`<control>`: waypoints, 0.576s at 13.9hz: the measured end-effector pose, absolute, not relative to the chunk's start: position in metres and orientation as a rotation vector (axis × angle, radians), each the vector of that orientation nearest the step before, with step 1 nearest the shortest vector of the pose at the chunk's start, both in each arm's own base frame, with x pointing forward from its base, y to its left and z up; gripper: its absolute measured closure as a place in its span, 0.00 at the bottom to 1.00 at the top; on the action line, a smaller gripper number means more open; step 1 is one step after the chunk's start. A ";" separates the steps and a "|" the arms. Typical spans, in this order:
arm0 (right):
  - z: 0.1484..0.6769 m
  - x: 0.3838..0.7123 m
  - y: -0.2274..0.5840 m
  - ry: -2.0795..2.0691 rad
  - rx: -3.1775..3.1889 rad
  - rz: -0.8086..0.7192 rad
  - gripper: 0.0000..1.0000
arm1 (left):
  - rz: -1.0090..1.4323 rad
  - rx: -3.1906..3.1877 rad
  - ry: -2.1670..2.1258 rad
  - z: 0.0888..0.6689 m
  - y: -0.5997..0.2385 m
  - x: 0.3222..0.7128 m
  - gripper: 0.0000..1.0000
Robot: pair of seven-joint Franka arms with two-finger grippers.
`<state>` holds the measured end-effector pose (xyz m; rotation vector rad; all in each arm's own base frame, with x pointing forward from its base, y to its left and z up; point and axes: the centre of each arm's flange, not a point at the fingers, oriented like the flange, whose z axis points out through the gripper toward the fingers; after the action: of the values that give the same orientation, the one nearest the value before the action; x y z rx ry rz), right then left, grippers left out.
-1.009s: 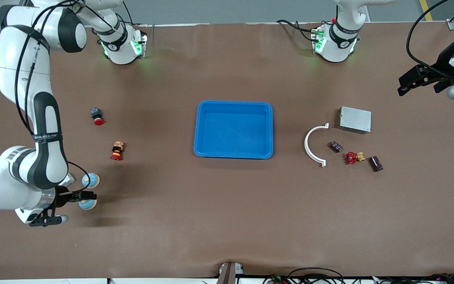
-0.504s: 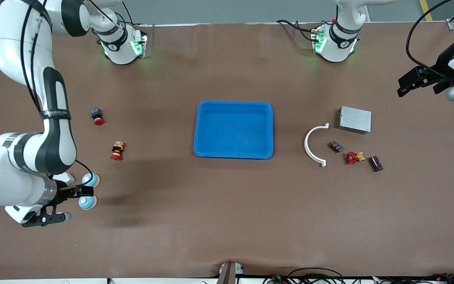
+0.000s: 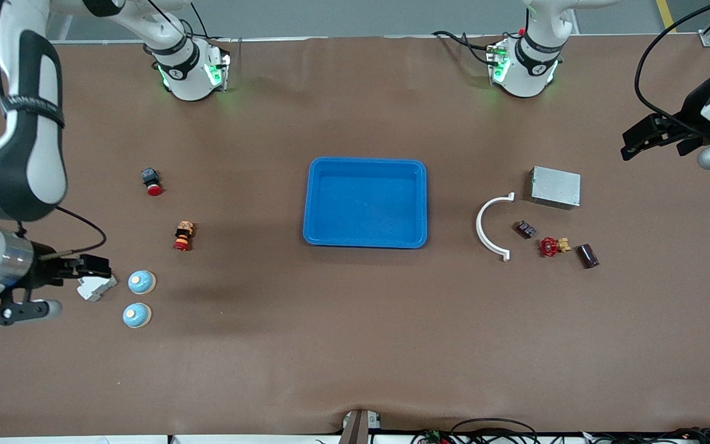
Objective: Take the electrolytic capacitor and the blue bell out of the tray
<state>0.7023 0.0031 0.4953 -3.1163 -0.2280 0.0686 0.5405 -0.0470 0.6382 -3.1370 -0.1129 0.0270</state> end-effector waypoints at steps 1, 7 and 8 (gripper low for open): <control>0.509 0.697 0.001 -0.226 -3.115 0.049 0.00 | 0.017 -3.138 -0.113 0.639 -0.047 0.542 0.00; 0.570 0.665 -0.007 -0.186 -3.101 -0.006 0.00 | 0.005 -3.139 -0.116 0.639 -0.046 0.544 0.00; 0.579 0.659 -0.007 -0.157 -3.099 -0.003 0.00 | 0.004 -3.139 -0.116 0.640 -0.046 0.544 0.00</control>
<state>0.6593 -0.0073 0.5785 -3.0985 -0.1570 -0.0032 0.5437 -0.0459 0.6398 -3.1393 -0.1163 0.0039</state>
